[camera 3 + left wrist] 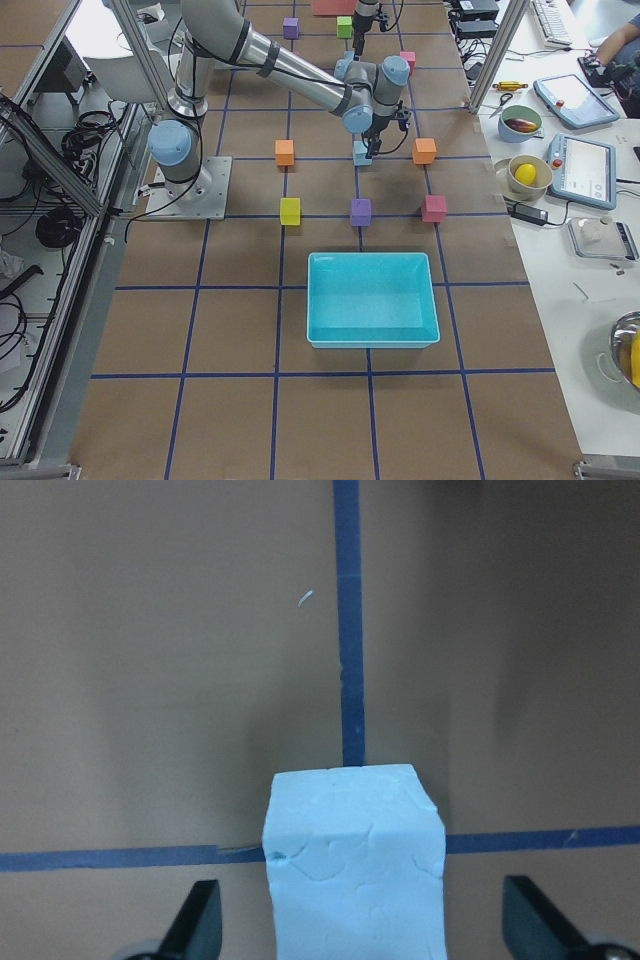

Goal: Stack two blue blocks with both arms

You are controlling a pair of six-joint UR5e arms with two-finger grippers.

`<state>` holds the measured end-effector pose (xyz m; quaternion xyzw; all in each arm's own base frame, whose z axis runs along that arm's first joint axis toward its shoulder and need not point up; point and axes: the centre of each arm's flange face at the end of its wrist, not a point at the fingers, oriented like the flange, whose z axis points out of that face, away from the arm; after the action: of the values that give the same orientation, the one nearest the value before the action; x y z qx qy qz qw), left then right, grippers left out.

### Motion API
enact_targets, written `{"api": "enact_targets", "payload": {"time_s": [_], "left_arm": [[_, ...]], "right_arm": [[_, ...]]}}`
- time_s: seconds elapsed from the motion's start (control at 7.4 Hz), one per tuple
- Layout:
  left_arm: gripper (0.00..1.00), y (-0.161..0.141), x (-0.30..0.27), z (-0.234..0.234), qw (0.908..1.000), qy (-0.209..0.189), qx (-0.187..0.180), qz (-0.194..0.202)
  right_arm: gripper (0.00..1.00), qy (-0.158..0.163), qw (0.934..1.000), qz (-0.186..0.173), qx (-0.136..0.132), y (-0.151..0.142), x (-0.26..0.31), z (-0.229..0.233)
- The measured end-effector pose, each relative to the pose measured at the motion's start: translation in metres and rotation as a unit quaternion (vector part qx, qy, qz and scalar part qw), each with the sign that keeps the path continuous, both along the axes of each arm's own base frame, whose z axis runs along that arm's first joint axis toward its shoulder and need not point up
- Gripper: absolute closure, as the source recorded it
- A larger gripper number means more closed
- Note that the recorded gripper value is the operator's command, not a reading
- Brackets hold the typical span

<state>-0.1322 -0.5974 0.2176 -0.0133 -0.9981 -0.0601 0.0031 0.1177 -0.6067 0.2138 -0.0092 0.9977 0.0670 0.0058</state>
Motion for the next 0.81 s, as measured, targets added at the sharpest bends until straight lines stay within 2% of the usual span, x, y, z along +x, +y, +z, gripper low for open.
{"api": "enact_targets", "payload": {"time_s": [0.14, 0.27, 0.41, 0.54, 0.68, 0.81], "left_arm": [[0.00, -0.001, 0.000, -0.004, 1.0000, 0.000, 0.001, 0.000], [0.00, -0.001, 0.000, -0.007, 1.0000, 0.000, 0.003, 0.001], [0.00, -0.001, 0.000, -0.009, 1.0000, 0.000, 0.005, 0.001], [0.03, 0.001, 0.000, -0.012, 1.0000, 0.000, 0.007, 0.001], [0.13, 0.004, 0.000, -0.017, 1.0000, 0.000, 0.009, 0.003], [0.30, 0.007, 0.000, -0.021, 1.0000, 0.000, 0.006, 0.004]], "right_arm": [[0.39, -0.001, 1.0000, -0.001, 0.004, 0.003, 0.000, -0.007], [0.92, -0.003, 1.0000, -0.001, 0.001, 0.003, 0.001, -0.009], [1.00, -0.008, 0.9999, -0.002, -0.013, 0.000, 0.002, -0.007], [1.00, -0.016, 0.9995, -0.003, -0.027, -0.003, 0.003, -0.004], [1.00, -0.021, 0.9991, -0.003, -0.038, -0.006, 0.004, 0.000], [1.00, -0.022, 0.9987, -0.006, -0.045, -0.009, 0.005, 0.008]]}}
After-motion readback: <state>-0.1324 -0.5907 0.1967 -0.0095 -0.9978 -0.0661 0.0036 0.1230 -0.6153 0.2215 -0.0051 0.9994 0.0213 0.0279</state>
